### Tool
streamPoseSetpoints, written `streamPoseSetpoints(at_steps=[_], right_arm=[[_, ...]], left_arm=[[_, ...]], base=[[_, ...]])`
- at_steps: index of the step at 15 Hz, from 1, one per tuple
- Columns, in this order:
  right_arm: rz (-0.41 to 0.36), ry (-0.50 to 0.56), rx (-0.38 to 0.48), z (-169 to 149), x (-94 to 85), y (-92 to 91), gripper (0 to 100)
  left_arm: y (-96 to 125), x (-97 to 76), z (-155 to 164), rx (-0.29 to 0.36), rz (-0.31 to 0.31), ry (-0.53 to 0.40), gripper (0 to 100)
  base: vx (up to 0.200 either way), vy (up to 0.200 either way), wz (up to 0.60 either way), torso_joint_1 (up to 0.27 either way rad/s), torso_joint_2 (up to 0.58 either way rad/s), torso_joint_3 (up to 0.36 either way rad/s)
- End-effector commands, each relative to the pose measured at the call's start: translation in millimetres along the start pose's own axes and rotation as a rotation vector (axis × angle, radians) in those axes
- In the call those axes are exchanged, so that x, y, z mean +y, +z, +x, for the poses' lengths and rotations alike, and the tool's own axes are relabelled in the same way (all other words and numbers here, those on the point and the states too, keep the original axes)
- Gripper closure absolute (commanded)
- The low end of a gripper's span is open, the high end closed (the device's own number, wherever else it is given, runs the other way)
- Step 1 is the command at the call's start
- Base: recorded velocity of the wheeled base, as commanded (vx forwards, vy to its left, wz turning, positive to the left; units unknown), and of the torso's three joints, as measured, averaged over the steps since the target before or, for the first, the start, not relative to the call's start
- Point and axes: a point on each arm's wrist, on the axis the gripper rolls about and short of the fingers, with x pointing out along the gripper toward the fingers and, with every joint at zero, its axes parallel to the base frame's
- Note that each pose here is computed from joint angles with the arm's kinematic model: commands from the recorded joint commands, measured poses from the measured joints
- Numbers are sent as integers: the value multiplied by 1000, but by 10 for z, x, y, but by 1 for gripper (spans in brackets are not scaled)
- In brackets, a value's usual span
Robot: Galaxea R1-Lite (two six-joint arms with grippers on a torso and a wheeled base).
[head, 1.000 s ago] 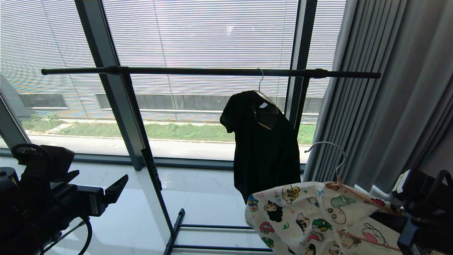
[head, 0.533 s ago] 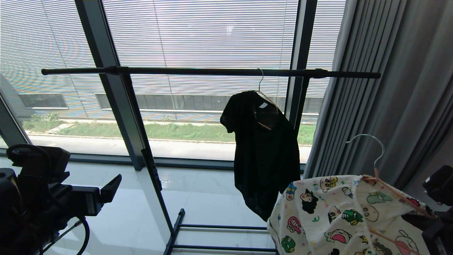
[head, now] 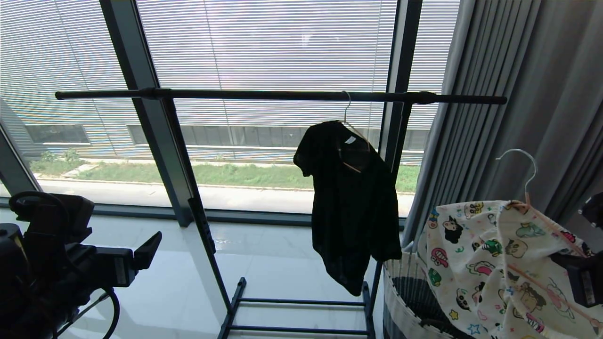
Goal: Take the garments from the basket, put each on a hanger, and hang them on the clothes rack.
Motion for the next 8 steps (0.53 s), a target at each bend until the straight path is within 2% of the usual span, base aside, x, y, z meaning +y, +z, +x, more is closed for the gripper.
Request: streamPoseSetpoints(at_steps=[1,3,5,8], right_arm=[[23,2,-57,254,20,263,100],[20,41,-135,358,116,487,100],[33,113,-172,383,281,657,100],[27,154,-182,501,417,800,100]], left_arm=[[3,-24,-4,-2,4,-12,0],[5,-25,-8,-4,10,-13,0],[11,-22,-16,-9,10,-12,0],[8,-22,-20,-9,12,-12,0]], base=[[0,0,0,0,0,0],[0,0,0,0,0,0],[0,0,0,0,0,0],[0,0,0,0,0,0]])
